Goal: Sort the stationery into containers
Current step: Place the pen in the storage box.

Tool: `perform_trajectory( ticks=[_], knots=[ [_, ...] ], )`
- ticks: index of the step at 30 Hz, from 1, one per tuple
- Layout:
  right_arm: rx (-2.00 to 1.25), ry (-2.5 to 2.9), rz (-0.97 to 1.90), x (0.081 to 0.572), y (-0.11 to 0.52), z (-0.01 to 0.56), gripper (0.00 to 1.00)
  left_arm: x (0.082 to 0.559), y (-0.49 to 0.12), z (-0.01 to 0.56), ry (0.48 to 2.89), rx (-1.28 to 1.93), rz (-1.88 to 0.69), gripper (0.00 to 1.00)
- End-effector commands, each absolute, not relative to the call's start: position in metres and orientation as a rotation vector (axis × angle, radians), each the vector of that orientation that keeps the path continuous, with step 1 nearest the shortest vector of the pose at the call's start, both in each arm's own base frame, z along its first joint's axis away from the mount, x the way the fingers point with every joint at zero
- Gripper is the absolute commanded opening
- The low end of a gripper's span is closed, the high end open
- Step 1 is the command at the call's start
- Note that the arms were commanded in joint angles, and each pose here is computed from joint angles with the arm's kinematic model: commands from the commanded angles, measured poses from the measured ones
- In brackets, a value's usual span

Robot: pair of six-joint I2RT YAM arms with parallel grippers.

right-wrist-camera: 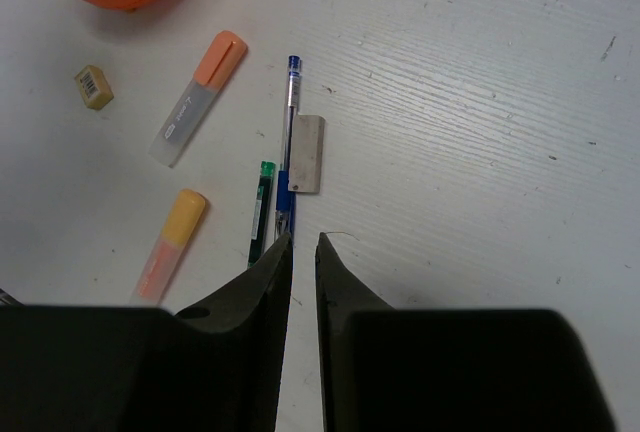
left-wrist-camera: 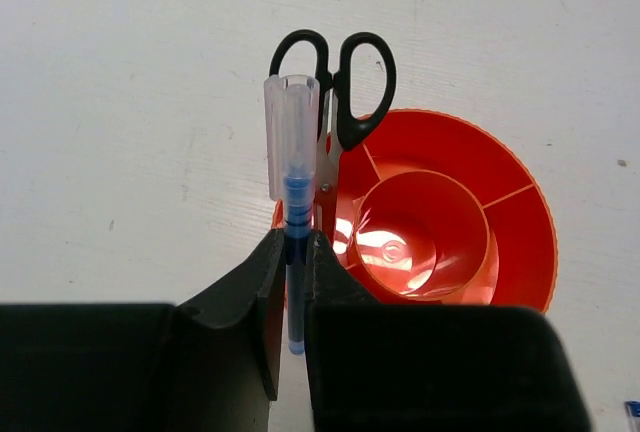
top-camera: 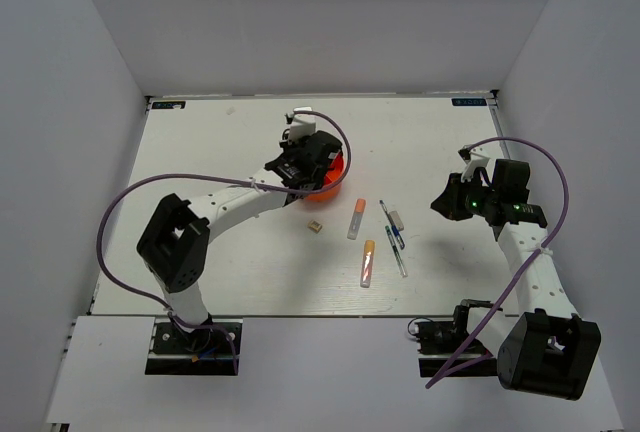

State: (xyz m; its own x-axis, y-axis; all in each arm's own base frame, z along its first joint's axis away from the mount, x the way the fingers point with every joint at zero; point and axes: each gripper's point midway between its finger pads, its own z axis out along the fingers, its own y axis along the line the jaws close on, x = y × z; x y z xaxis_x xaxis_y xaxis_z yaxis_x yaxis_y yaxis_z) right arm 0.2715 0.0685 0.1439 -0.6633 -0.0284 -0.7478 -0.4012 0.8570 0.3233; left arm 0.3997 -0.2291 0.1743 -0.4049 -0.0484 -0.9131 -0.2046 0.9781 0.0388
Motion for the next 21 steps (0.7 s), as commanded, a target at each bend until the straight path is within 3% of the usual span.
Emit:
perform_trajectory(
  ticks=[1,21],
  knots=[
    [-0.342,2.193,0.605,0.275,0.070,0.154,0.18,0.411,-0.236,0.208,1.890,-0.276,0.109,0.00],
    [-0.341,2.208,0.612,0.274,0.070,0.150,0.18,0.414,-0.252,0.190,1.903,-0.310,0.004,0.00]
  ],
)
